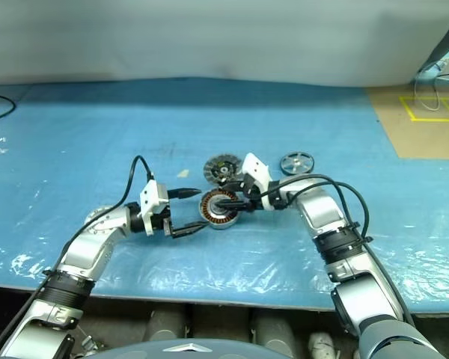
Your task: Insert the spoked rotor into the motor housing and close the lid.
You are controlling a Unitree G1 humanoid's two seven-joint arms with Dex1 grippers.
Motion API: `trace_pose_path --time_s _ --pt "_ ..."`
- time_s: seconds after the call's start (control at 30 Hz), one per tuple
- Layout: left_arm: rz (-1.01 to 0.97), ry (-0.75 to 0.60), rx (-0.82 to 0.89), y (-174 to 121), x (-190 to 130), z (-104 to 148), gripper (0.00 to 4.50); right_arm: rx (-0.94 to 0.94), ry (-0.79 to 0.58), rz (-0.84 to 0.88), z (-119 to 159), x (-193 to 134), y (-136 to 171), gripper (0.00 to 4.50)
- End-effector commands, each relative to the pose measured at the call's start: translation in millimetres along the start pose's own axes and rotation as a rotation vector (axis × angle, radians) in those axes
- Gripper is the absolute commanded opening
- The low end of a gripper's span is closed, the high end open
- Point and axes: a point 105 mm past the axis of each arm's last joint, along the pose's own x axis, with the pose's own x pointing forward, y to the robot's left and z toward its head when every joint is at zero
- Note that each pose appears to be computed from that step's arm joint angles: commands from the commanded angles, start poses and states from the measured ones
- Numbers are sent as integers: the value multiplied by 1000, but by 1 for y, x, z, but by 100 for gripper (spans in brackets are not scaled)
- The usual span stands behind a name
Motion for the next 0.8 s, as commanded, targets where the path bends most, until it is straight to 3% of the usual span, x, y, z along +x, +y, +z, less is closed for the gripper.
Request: trace_pose_path --time_s 0.03,0.13,0.17,0.37,0.57,0.8 --pt "-10 -27 35 -1 1 13 450 -39 -46 35 14 0 8 125" --pt "-11 -19 35 0 -1 11 450 -42 -30 38 10 6 9 18" --pt "-12 -18 35 0 -1 10 450 -40 -26 35 9 8 9 4" --pt "-14 -17 33 -1 -1 8 450 -55 35 1 -2 14 3 4" --pt "-15 -15 35 -1 -1 7 450 -57 145 -53 -33 11 -8 4" --pt "-18 -16 36 -1 0 6 450 43 207 -20 -53 13 3 4"
